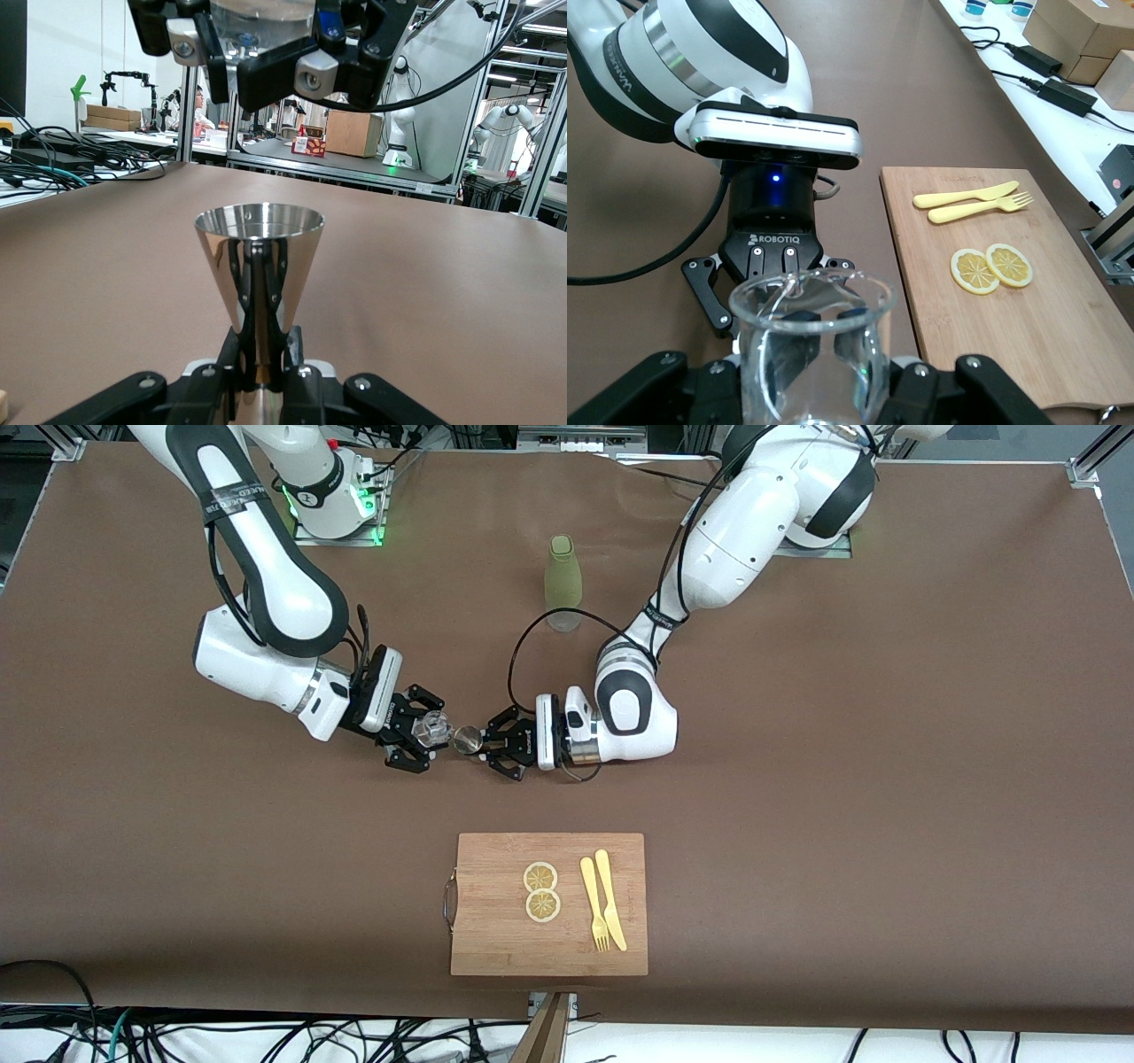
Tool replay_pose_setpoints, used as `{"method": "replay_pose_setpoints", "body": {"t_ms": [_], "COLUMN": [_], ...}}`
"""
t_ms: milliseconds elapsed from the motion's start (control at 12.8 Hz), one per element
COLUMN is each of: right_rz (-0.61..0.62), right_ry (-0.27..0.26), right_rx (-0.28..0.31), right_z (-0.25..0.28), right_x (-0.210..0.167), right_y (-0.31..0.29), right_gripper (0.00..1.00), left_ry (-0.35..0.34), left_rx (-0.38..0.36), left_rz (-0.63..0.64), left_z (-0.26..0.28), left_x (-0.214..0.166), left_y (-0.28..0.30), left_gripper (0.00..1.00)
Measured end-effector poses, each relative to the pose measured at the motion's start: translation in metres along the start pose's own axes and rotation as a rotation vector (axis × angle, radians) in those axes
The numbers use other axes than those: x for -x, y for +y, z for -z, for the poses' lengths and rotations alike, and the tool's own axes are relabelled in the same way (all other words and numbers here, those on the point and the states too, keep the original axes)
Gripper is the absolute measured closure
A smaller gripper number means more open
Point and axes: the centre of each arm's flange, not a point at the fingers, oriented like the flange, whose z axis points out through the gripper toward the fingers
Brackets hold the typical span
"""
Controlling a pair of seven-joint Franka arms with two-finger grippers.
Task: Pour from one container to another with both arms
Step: 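Tilt the beaker with the right gripper, pouring into the jigger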
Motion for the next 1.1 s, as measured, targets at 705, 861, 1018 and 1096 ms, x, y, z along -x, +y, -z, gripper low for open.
{"method": "replay_pose_setpoints", "body": {"t_ms": [705, 861, 1018, 1096], "right_rz": [0.037, 0.045, 0.046, 0.047], "right_ry": [-0.030, -0.036, -0.040, -0.042], "right_rx": [0.029, 0.031, 0.029, 0.027], "right_z": [-0.002, -0.005, -0.006, -0.006], "right_x": [-0.011, -0.013, -0.012, -0.011], "right_y": [-0.001, -0.003, -0.005, -0.005], "right_gripper": [0.86, 0.86, 0.86, 0.86], "left_ry": [-0.005, -0.006, -0.007, -0.007], "left_rx": [-0.005, -0.007, -0.008, -0.008], "left_rz": [-0.001, 0.000, 0.000, 0.000], "left_z": [0.001, 0.001, 0.001, 0.001], "left_x": [0.000, 0.001, 0.001, 0.001], "left_y": [-0.001, -0.001, -0.001, -0.001], "left_gripper": [0.79, 0.79, 0.79, 0.79]}}
